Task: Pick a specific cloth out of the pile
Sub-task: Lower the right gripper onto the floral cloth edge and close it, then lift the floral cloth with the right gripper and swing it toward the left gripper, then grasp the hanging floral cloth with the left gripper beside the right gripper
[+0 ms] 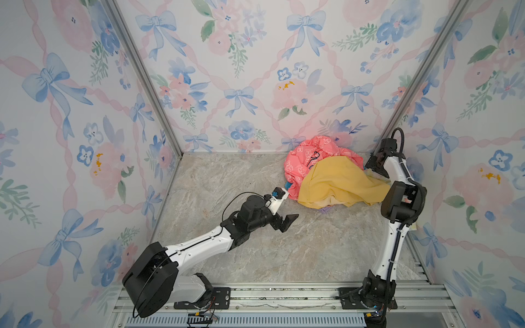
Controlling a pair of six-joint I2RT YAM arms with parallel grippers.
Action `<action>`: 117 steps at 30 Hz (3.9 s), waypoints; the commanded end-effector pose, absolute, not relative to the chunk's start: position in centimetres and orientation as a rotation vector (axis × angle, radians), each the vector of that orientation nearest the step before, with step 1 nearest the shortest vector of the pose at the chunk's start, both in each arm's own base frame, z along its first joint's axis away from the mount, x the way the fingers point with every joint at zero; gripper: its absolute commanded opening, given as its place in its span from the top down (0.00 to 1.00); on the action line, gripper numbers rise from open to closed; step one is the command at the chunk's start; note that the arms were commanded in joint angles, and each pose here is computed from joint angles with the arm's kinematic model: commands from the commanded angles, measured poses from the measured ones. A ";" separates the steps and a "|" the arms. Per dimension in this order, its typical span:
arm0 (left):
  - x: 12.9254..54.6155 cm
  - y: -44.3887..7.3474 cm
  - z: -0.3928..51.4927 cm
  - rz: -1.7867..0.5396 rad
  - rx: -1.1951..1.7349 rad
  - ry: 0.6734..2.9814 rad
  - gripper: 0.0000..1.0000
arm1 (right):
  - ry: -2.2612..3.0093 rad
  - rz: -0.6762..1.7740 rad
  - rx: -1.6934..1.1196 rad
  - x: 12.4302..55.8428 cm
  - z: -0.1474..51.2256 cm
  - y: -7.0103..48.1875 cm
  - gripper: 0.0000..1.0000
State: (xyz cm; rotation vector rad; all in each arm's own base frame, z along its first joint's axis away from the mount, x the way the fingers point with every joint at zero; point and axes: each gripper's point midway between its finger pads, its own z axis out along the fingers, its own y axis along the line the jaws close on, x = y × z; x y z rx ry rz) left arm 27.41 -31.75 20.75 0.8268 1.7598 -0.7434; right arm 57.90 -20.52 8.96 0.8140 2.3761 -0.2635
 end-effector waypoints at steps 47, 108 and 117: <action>29.5 -32.2 18.9 -0.752 0.802 1.820 0.04 | 1.466 0.005 0.624 55.9 49.4 -18.3 1.00; 31.8 -20.0 32.4 -0.685 0.348 1.398 0.02 | 1.658 0.754 -0.545 36.4 48.8 39.1 1.00; 34.3 -19.9 32.5 -0.531 0.233 1.386 0.02 | 1.582 0.923 -0.559 30.5 50.6 37.9 1.00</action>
